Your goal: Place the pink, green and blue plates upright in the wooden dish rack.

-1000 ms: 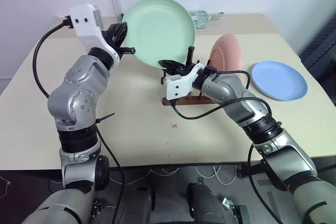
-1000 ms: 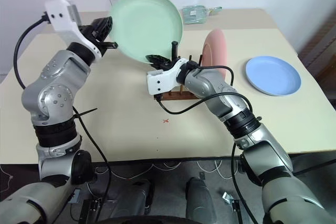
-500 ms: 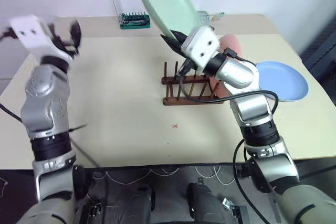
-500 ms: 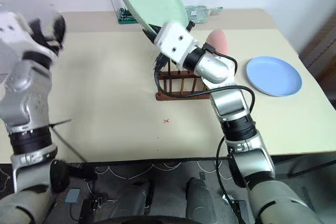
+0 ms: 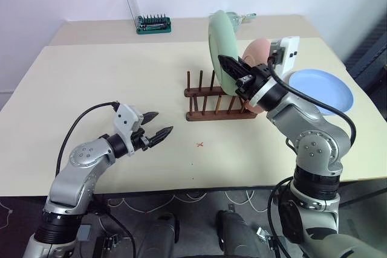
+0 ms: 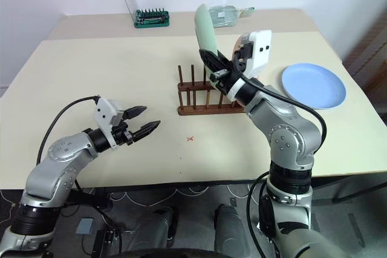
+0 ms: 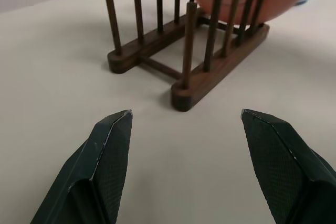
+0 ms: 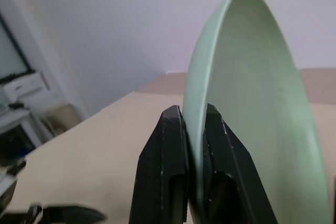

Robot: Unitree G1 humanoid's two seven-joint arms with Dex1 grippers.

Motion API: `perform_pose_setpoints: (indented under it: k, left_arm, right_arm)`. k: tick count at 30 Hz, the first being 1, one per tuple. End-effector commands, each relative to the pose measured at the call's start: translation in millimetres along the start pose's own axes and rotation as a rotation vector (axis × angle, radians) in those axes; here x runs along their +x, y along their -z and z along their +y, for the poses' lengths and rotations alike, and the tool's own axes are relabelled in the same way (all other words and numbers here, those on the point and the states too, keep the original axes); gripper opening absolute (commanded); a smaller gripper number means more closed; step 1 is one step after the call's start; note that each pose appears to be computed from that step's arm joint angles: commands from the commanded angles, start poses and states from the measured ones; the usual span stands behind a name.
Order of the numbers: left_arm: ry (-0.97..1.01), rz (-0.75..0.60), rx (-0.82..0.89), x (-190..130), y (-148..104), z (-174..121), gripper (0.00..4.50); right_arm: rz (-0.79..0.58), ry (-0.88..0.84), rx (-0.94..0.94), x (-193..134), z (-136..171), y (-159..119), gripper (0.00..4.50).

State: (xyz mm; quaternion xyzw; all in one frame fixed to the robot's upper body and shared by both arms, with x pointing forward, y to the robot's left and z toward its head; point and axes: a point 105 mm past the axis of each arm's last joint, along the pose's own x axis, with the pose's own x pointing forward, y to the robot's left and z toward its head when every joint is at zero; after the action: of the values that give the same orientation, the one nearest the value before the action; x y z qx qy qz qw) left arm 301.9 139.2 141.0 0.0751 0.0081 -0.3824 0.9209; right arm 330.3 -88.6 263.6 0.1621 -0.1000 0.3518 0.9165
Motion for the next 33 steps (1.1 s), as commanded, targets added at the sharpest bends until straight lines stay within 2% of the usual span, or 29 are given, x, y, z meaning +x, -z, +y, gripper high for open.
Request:
perform_pose_setpoints:
  k: [1, 8, 22, 33]
  left_arm:
    - [0.028, -0.053, 0.022, 2.7, -16.3, -6.3, 3.37]
    - [0.023, -0.047, 0.03, 3.1, -15.9, -5.7, 3.37]
    - [0.014, -0.035, 0.038, 2.2, -12.9, -5.7, 3.37]
    - [0.023, -0.03, 0.029, 2.6, -8.8, -7.8, 3.37]
  right_arm:
    - [-0.025, 0.009, 0.05, 0.1, 2.6, -5.9, 0.0]
    - [-0.003, 0.102, 0.162, -0.9, -10.8, 5.1, 0.0]
    - [-0.005, 0.143, 0.267, -12.3, -10.5, 11.0, 0.0]
    - [-0.046, 0.133, 0.237, -0.3, -10.2, -4.6, 0.0]
